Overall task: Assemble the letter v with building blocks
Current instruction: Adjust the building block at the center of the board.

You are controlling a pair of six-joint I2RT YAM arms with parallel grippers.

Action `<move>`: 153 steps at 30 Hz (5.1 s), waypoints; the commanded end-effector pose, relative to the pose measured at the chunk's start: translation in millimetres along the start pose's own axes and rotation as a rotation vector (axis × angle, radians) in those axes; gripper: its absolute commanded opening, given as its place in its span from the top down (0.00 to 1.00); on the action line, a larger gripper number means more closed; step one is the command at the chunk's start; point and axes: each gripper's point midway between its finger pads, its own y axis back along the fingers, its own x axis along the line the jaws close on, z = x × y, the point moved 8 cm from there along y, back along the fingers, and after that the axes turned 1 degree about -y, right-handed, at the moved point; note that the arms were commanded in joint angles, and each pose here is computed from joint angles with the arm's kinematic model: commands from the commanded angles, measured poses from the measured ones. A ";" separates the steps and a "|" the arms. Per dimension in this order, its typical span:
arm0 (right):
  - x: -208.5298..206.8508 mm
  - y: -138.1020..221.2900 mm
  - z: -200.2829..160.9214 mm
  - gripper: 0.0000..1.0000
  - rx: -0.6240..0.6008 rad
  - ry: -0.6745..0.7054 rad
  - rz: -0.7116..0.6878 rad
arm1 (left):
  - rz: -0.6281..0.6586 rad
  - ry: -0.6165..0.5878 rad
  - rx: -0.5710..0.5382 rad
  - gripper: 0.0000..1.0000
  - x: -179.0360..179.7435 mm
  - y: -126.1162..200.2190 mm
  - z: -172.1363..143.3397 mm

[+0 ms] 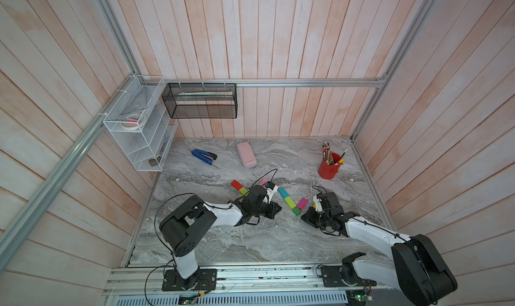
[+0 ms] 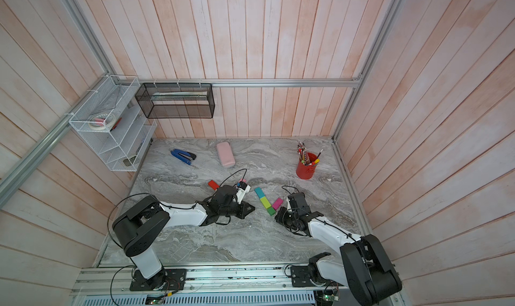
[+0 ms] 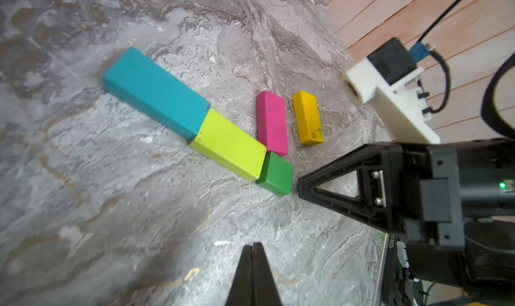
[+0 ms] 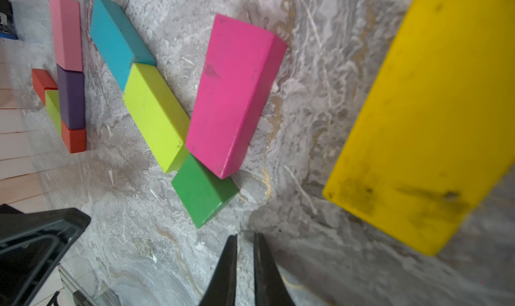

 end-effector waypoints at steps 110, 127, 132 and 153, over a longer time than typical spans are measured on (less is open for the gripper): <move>-16.7 -18.5 86.6 0.86 -0.032 0.025 -0.098 | 0.064 -0.068 0.256 1.00 -4.3 -61.1 -15.8; -23.2 -15.1 79.5 0.86 -0.030 0.010 -0.139 | 0.062 -0.074 0.268 1.00 -5.5 -64.7 -16.3; -25.7 -12.4 76.2 0.85 -0.036 0.002 -0.154 | 0.062 -0.072 0.274 1.00 -5.0 -65.6 -16.9; -23.6 10.6 59.6 0.84 -0.067 -0.008 -0.132 | 0.108 -0.062 0.269 1.00 -1.1 -65.5 -16.1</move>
